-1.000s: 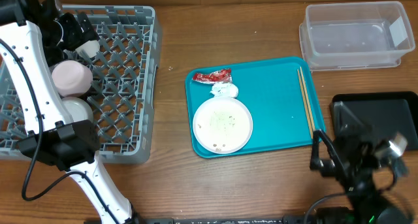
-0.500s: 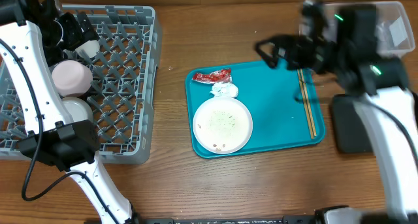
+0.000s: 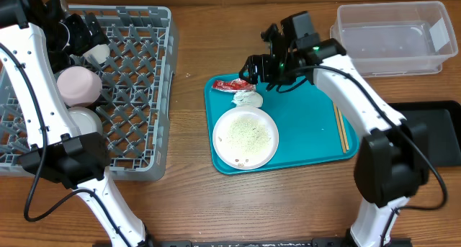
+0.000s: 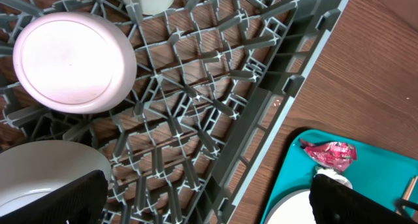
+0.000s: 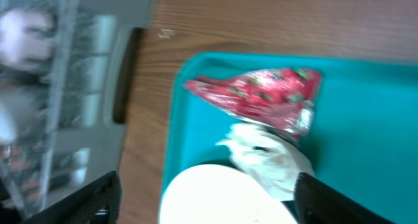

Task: Sort waste into correct bins and load items into the dishwasher
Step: 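Reach the right gripper to the white tissue on the tray and grasp it, then carry the tissue to the clear bin and release it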

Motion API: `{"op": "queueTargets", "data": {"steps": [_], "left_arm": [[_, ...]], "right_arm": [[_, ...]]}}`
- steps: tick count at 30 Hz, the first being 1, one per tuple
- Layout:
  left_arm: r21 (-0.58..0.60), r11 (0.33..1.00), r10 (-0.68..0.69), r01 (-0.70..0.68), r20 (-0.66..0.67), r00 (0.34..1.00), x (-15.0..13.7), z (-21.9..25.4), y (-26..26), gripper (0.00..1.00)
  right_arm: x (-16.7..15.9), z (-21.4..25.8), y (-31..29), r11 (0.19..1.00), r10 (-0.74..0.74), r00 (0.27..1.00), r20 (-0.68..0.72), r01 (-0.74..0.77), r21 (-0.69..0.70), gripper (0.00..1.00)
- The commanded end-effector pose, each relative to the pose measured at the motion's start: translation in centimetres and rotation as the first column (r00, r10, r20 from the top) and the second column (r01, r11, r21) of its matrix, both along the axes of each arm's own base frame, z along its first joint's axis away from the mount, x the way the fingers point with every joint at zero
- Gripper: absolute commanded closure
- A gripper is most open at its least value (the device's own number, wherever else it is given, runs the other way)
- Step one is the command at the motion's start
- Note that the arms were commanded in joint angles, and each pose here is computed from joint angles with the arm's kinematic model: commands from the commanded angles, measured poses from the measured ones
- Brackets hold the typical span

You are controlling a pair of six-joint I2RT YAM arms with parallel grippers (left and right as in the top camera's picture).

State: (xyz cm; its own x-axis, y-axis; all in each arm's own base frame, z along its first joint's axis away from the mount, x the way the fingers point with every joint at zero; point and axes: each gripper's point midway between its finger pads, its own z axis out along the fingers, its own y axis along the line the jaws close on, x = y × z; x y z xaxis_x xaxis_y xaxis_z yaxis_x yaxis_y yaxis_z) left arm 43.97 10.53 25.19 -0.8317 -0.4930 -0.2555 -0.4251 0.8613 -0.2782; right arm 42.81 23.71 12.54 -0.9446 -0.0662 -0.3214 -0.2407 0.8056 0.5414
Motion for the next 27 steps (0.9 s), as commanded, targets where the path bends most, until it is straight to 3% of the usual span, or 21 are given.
{"op": "queueTargets", "data": {"steps": [1,14,17,27], "left_arm": [[0.009,1.0,0.013,-0.014,0.028,1.0,-0.5,1.4,0.0,0.0],[0.008,1.0,0.013,-0.014,0.027,1.0,-0.5,1.4,0.0,0.0],[0.009,1.0,0.013,-0.014,0.028,1.0,-0.5,1.4,0.0,0.0],[0.009,1.0,0.013,-0.014,0.028,1.0,-0.5,1.4,0.0,0.0]], "right_arm": [[0.8,-2.4,-0.9,0.991,-0.104,0.993,-0.051,0.1,-0.088,0.16],[-2.5,-8.9,0.2,0.979,-0.083,0.976,-0.201,0.042,-0.2,0.17],[-2.9,-9.3,0.7,0.977,-0.073,0.976,-0.204,0.029,-0.212,0.28],[-2.7,-11.4,-1.7,0.931,-0.128,0.981,-0.147,0.068,-0.358,0.28]]}}
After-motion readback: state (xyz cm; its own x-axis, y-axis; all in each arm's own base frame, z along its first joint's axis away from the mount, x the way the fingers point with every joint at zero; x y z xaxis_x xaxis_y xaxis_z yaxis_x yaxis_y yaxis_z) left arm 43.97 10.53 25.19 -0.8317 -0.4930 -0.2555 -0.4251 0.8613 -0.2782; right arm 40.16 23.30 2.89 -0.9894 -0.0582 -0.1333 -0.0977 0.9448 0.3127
